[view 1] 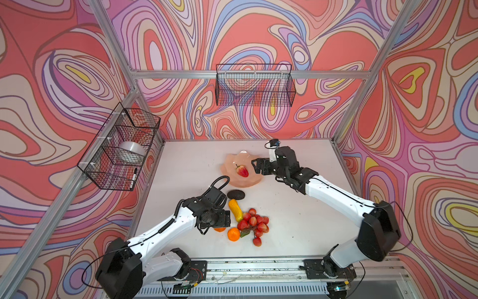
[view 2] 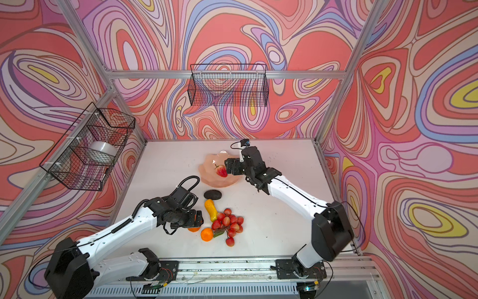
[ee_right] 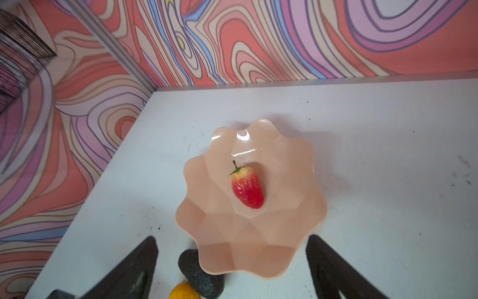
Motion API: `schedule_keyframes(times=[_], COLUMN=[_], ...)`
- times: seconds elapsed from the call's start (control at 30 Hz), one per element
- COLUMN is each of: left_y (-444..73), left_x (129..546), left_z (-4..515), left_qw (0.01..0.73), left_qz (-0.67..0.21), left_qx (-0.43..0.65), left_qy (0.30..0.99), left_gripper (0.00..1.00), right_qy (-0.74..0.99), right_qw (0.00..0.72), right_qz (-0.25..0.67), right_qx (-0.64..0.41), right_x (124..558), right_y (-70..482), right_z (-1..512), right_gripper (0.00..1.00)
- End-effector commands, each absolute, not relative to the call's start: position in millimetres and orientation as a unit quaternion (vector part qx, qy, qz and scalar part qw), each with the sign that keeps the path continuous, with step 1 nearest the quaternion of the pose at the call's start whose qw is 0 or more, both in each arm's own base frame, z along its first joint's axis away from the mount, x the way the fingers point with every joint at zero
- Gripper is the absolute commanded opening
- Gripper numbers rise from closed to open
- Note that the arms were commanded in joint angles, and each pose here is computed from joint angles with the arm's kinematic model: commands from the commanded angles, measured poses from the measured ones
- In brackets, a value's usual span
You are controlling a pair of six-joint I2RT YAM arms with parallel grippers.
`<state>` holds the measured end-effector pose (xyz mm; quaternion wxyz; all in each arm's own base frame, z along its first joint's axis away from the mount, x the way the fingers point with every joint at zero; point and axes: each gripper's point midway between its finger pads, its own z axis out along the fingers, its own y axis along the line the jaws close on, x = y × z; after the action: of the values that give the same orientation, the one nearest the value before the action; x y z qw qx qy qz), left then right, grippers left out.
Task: Place and organize the fake fruits in the fruit bowl
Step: 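Grasp the orange with the left gripper while the right gripper withdraws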
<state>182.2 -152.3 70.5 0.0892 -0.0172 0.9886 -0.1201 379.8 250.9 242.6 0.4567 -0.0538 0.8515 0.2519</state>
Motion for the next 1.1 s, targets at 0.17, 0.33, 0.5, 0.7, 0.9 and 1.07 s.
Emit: schedule_keyframes(times=[0.17,0.33,0.5,0.7,0.9,1.07], left_y=[-153,-152,-148,-170,-197,-209], left_x=[193,193,196,229,313,379], left_z=[50,45,84,165,194,178], left_qw=[0.082,0.076,0.115,0.228,0.263,0.258], left_qz=[-0.086,-0.082,-0.088,-0.159,-0.145,-0.144], left_qx=[-0.009,-0.007,0.018,0.059,0.092,0.065], left_qy=[0.993,0.994,0.989,0.959,0.949,0.953], left_gripper=[0.90,0.68,0.56,0.56,0.57,0.56], right_qy=[0.880,0.876,0.875,0.873,0.871,0.877], right_qw=[0.427,0.444,0.448,0.452,0.456,0.450], right_qz=[0.206,0.188,0.181,0.183,0.180,0.168], right_qx=[0.025,0.033,0.028,0.024,0.027,0.032], right_x=[319,308,309,310,299,287], right_y=[185,167,166,167,158,146], right_z=[201,211,215,222,230,233], right_gripper=[0.94,0.94,0.94,0.93,0.93,0.92])
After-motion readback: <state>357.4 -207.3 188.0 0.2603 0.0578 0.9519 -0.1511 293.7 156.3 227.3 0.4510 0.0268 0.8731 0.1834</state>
